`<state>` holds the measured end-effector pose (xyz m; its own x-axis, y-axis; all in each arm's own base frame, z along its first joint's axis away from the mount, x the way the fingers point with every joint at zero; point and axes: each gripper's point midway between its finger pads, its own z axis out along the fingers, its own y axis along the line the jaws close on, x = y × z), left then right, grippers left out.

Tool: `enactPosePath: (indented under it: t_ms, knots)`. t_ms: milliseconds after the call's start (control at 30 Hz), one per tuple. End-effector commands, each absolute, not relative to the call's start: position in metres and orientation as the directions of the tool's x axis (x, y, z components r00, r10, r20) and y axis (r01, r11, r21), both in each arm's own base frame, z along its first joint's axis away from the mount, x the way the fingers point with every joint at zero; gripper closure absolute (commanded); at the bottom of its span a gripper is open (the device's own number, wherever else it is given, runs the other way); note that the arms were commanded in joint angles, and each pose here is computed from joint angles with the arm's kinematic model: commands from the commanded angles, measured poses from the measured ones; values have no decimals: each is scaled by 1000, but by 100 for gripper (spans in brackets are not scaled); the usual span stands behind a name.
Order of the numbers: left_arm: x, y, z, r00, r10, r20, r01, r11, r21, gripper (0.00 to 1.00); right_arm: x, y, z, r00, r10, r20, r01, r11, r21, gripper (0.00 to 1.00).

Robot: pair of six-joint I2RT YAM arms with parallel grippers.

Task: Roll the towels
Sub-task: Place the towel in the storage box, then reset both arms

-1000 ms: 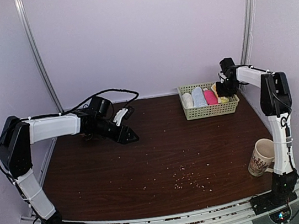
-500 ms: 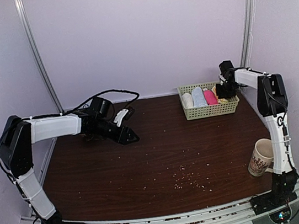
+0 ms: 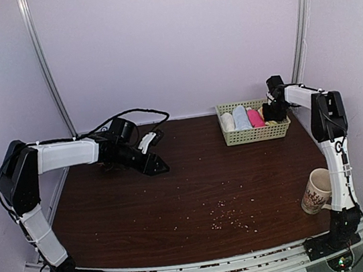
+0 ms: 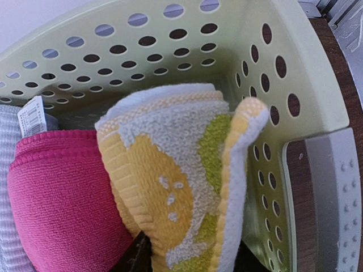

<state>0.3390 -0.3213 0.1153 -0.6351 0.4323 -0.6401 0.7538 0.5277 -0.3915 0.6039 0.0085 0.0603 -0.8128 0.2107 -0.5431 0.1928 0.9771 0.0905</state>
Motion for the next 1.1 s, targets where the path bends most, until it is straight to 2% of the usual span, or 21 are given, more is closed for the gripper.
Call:
enactPosePath:
  t_ms: [0,400,967,1000,1033,1067]
  knots:
    - [343,-325,114,-628,427,-651,761,513,-398,58,605,5,74,-800,205,-564,190,978,86,61]
    - [341,-327,115,-631,428,-648,762,501,-411,58,592,2,110,-777,192,-600,186,980,73,47]
    - [344,-323,115,-625,435,-649,762,520,-386,59,576,10,147,-759,161,-630,126,987,101,43]
    - [345,-322,115,-621,437,-650,763,527,-375,59,575,14,152,-759,140,-636,93,990,106,32]
    - [346,-321,115,-617,441,-652,764,533,-364,62,573,21,158,-762,113,-638,46,992,121,4]
    - [347,-319,116,-611,443,-656,767,536,-353,66,571,27,164,-762,92,-642,10,991,130,1]
